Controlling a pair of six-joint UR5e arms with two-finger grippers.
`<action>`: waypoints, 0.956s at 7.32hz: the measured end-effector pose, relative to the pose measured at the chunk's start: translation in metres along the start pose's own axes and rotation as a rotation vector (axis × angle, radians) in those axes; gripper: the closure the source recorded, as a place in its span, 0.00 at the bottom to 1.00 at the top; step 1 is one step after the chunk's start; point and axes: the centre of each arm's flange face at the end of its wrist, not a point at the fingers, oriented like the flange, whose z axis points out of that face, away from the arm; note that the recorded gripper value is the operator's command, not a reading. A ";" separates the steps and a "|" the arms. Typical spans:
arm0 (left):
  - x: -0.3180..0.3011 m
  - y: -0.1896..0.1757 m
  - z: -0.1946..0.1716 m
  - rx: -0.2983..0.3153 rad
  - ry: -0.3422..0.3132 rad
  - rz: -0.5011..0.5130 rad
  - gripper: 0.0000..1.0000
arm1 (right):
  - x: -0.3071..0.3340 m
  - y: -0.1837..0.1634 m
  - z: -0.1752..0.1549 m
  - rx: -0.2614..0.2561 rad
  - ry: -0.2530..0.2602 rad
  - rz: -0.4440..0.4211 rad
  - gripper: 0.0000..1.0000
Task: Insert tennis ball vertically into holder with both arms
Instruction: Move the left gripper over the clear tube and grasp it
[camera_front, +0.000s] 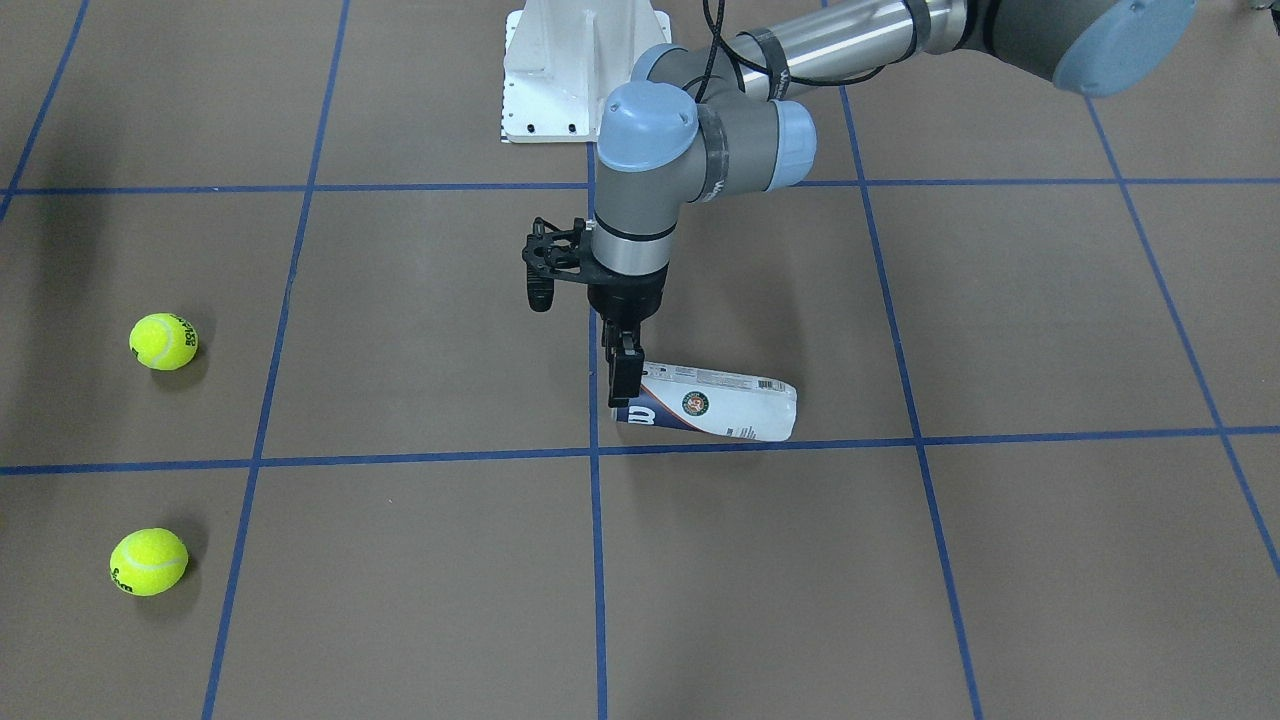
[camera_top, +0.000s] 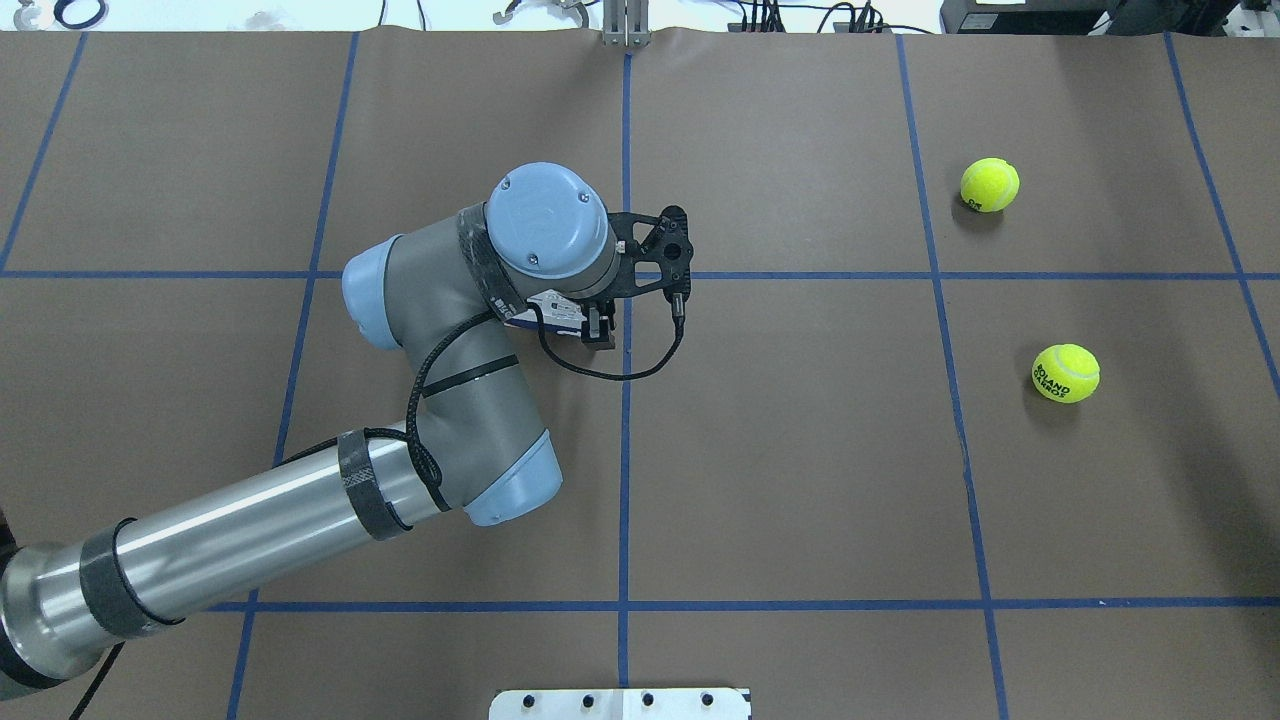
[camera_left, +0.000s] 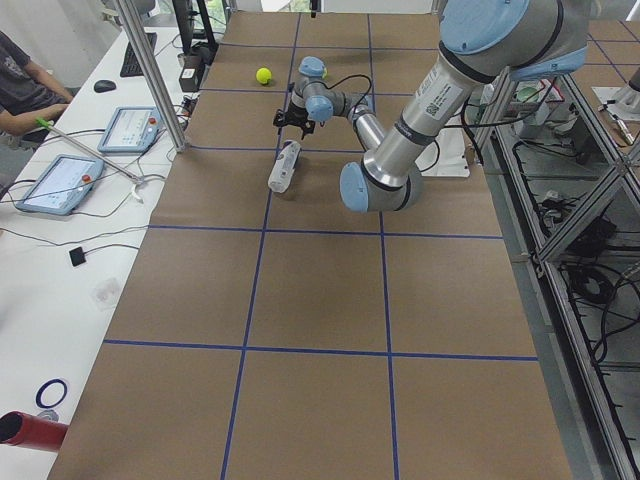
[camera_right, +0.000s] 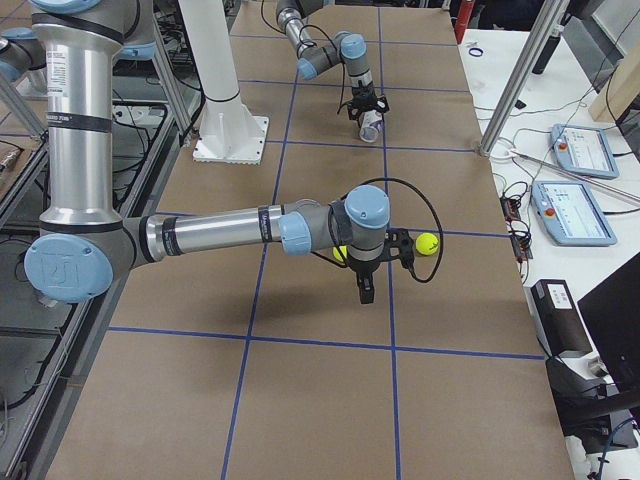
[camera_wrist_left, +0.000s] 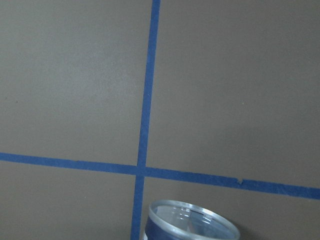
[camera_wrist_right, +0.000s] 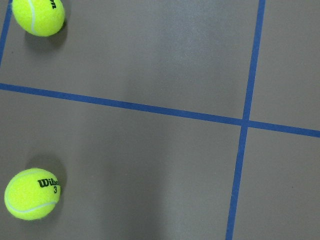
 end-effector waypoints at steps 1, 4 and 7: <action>0.006 -0.002 0.005 -0.012 -0.010 0.029 0.05 | 0.002 0.000 0.002 -0.004 0.000 0.004 0.00; 0.027 -0.001 0.031 -0.067 -0.008 0.059 0.05 | 0.005 -0.002 0.007 -0.013 -0.008 0.012 0.00; 0.031 0.001 0.041 -0.083 -0.004 0.064 0.06 | 0.005 -0.002 0.007 -0.015 -0.013 0.013 0.00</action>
